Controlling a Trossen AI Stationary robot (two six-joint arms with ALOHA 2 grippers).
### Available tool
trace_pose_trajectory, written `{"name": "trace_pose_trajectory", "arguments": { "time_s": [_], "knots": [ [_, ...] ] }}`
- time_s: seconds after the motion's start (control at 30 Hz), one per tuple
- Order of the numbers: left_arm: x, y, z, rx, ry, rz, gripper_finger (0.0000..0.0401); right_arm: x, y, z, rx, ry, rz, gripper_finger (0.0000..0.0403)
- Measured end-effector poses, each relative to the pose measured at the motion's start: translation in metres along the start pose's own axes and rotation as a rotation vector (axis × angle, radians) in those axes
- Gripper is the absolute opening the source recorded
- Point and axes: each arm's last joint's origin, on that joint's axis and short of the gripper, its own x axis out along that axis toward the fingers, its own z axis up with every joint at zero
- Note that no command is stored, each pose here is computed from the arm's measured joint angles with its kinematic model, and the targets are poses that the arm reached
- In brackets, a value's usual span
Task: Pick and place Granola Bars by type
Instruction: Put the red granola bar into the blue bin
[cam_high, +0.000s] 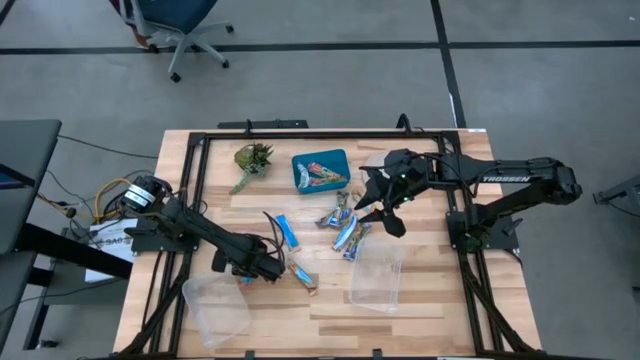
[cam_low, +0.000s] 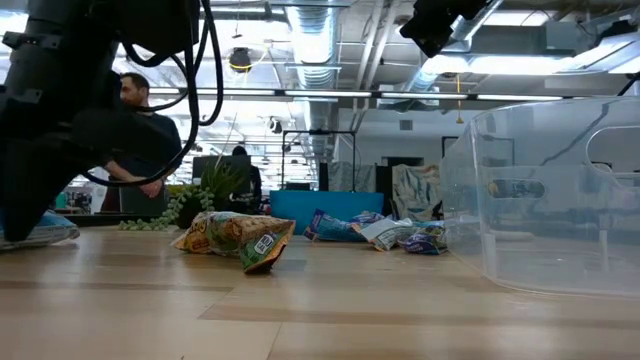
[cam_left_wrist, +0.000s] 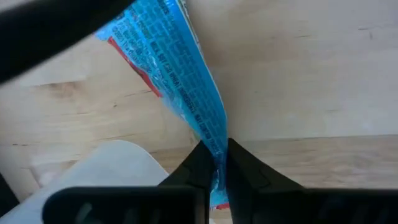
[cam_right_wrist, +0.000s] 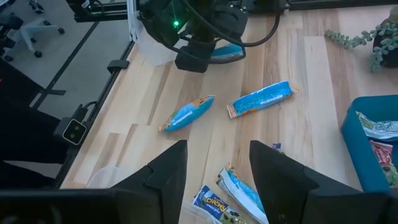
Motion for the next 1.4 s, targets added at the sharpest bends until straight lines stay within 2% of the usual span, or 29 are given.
{"name": "trace_pose_trajectory", "arguments": {
  "time_s": [0.1, 0.2, 0.4, 0.53, 0.83, 1.07, 1.33, 1.4],
  "knots": [
    [-0.005, -0.004, -0.001, 0.002, -0.016, -0.029, 0.0026, 0.000, -0.001, 0.000, 0.002, -0.001, 0.001, 0.0166],
    [-0.019, -0.012, -0.002, 0.004, -0.075, -0.109, 0.0029, -0.001, -0.002, 0.000, 0.005, -0.003, -0.003, 0.0166],
    [-0.068, -0.024, 0.015, 0.020, -0.266, -0.298, 0.0009, -0.004, -0.011, 0.002, 0.038, -0.033, -0.057, 0.0166],
    [-0.106, -0.031, 0.046, 0.071, -0.410, -0.395, 0.0019, -0.008, -0.023, 0.005, 0.093, -0.071, -0.192, 0.0166],
    [-0.165, -0.037, 0.148, 0.216, -0.620, -0.437, 0.0012, -0.025, -0.054, -0.001, 0.298, -0.064, -0.513, 0.0166],
    [-0.174, -0.025, 0.211, 0.310, -0.634, -0.472, 0.0019, -0.037, -0.076, -0.014, 0.461, -0.023, -0.598, 0.0166],
    [-0.174, -0.032, 0.240, 0.479, -0.691, -0.553, 0.0025, -0.045, -0.086, -0.022, 0.551, 0.000, -0.641, 0.0166],
    [-0.165, -0.037, 0.245, 0.498, -0.662, -0.534, 0.0034, -0.046, -0.087, -0.023, 0.555, -0.001, -0.644, 0.0166]
  ]
}}
